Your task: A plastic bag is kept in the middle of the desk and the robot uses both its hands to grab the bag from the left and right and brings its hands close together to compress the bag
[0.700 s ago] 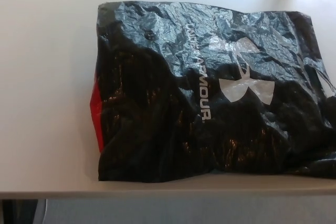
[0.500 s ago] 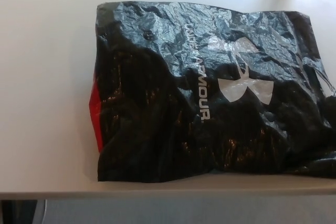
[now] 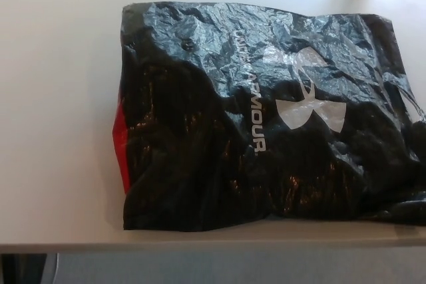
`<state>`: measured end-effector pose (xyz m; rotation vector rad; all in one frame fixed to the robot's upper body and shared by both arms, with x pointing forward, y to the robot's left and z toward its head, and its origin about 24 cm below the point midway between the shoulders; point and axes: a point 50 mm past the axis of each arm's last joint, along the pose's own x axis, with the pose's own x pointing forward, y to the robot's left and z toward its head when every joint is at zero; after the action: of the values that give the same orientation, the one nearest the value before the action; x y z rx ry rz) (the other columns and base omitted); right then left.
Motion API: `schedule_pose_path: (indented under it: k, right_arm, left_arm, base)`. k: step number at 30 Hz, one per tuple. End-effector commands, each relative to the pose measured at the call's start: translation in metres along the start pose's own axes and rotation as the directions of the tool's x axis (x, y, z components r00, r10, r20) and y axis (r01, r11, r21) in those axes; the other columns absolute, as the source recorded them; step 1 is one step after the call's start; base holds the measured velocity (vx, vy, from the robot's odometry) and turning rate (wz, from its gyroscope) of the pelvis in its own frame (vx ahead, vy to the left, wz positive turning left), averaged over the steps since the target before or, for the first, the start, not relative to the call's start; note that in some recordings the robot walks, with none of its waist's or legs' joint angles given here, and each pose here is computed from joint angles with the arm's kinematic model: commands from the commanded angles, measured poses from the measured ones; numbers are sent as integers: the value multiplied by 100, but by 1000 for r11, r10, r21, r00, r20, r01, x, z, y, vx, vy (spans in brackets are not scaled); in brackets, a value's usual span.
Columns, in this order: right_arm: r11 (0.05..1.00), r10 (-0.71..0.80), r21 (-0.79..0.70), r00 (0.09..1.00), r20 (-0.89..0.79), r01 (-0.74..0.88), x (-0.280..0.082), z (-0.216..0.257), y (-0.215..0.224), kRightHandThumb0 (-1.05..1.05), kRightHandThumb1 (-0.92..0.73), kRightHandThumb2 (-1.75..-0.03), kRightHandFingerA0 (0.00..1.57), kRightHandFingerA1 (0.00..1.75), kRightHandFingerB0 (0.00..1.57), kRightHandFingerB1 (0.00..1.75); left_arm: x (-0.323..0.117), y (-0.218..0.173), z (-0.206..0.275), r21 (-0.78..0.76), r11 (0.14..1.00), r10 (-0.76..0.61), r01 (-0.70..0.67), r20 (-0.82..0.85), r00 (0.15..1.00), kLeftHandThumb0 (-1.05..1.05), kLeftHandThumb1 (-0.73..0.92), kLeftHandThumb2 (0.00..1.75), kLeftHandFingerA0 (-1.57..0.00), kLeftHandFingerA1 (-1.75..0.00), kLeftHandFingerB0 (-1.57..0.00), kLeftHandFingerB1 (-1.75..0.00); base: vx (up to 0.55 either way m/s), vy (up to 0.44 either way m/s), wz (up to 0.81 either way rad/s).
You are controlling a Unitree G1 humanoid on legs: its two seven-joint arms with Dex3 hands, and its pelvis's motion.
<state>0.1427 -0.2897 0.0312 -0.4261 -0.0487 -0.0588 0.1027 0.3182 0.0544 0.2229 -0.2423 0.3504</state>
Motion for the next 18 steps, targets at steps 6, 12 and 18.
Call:
schedule_pose_path:
  k: [6,12,18]
  right_arm:
    - [975,-210,22,895,392,220,50,93,-69,-81,-76,-109,0,36,13,31]
    - [948,-287,48,779,558,315,83,152,-101,-78,-88,-68,17,35,17,27]
    - [926,-328,53,728,602,373,120,191,-116,-80,-91,-68,15,40,17,29]
  left_arm:
    - [41,17,116,5,1000,-28,30,471,882,-68,92,68,-31,-38,-20,-30]
    - [81,25,175,54,999,-30,-5,636,771,-69,76,104,-28,-50,-17,-44]
    - [125,32,204,49,996,22,-76,676,736,-72,92,66,-40,-41,-24,-32]
  base:
    - [0,0,0]
    - [0,0,0]
    - [0,0,0]
